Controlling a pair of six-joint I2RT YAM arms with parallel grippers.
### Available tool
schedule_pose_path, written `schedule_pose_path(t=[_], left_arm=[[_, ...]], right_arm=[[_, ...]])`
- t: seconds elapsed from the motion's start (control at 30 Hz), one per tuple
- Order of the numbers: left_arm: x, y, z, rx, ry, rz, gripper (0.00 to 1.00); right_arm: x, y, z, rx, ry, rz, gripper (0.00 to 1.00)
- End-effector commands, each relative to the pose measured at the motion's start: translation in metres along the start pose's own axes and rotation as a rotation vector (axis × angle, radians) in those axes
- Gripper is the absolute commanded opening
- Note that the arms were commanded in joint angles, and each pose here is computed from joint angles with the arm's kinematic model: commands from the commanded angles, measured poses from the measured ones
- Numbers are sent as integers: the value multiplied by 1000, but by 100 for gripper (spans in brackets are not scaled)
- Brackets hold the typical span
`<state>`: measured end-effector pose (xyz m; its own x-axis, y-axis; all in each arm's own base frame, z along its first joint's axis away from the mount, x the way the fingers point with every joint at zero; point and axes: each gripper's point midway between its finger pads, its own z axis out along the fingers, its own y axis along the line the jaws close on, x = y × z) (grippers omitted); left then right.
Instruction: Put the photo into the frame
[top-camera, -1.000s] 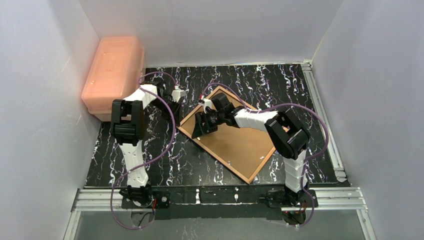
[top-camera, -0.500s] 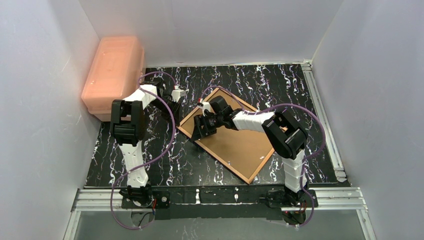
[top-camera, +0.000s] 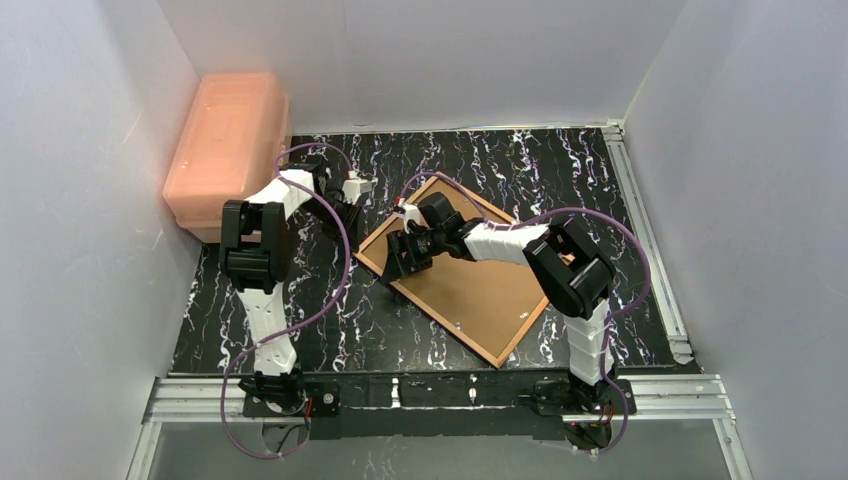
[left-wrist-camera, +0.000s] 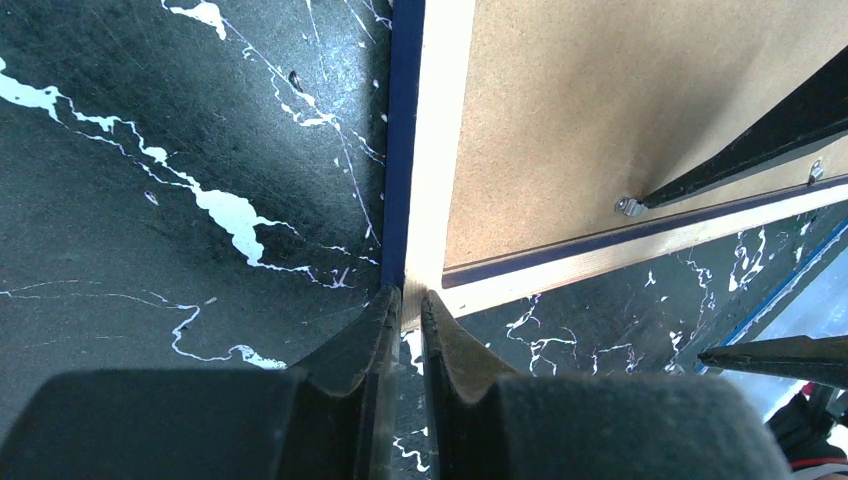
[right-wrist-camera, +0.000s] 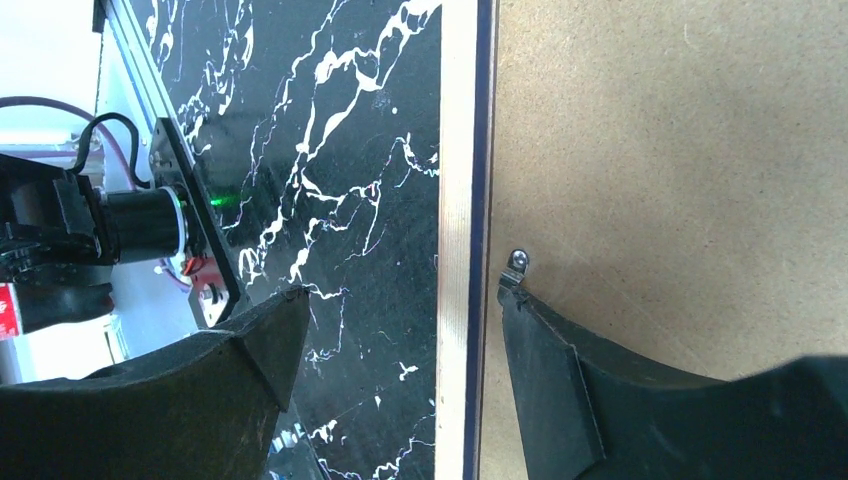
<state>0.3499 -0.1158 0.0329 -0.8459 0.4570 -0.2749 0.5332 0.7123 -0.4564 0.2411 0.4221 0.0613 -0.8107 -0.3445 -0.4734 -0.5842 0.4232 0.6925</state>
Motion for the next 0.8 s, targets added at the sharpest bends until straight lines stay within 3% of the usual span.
schedule_pose_path(t=[0.0, 0.5, 0.77], left_arm=[[21, -1, 3, -28, 73, 2, 11], [22, -7, 5, -18, 76, 12, 10], [23, -6, 3, -29, 85, 17, 9]], right_arm=[[9, -1, 9, -11, 21, -8, 78], [11, 6, 12, -15, 32, -25, 78], [-49, 38, -33, -89, -133, -60, 78]])
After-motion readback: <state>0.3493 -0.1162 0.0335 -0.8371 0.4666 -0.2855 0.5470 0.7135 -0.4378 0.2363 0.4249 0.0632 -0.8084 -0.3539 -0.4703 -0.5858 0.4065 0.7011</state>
